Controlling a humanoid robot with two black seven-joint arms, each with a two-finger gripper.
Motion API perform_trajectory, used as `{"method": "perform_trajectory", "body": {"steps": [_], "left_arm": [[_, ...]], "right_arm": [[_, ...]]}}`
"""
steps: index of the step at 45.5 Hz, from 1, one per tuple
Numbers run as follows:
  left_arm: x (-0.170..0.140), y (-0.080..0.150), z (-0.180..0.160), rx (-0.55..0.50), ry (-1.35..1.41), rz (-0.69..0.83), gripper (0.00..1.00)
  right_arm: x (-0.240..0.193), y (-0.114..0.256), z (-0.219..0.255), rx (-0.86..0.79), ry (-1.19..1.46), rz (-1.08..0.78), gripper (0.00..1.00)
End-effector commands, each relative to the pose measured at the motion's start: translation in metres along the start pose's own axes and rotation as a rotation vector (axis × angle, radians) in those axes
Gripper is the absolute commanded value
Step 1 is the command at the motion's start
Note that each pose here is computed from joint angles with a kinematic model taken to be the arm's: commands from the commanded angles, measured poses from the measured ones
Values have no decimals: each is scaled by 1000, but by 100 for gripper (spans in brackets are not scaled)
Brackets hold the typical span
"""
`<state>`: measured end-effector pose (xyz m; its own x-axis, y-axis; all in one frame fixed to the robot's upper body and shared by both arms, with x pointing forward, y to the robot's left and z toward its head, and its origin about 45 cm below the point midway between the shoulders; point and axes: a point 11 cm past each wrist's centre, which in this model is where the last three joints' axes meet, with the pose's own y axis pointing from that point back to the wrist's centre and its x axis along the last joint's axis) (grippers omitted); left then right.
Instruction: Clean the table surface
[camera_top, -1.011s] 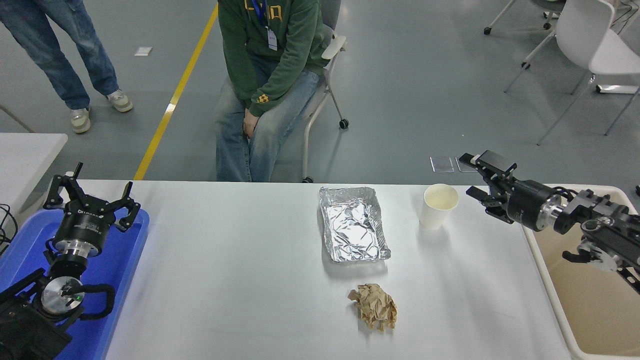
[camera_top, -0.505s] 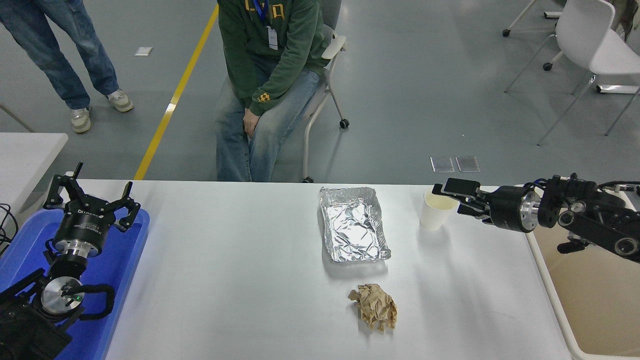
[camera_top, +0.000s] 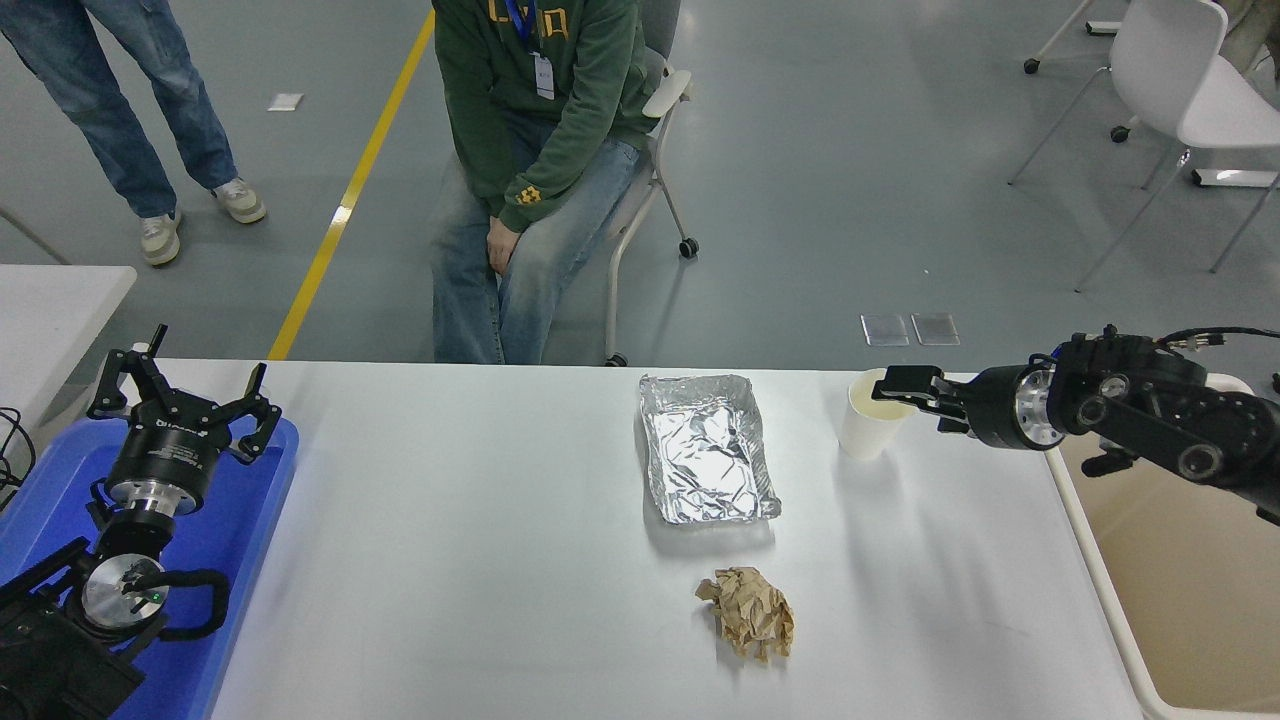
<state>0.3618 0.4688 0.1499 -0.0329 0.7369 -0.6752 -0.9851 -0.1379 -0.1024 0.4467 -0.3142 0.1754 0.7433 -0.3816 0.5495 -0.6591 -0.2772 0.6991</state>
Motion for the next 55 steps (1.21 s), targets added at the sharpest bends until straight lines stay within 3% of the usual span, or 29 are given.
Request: {"method": "perform_trajectory", "body": {"steps": [1, 45, 55], "left_arm": [[0, 0, 0, 0, 0, 0, 100], [0, 0, 0, 0, 0, 0, 100], [0, 0, 0, 0, 0, 0, 100]], "right_arm": [[4, -7, -3, -64, -46, 9, 100], [-4, -37, 1, -217, -60, 39, 99], [-12, -43, -4, -214, -44, 24, 94]]}}
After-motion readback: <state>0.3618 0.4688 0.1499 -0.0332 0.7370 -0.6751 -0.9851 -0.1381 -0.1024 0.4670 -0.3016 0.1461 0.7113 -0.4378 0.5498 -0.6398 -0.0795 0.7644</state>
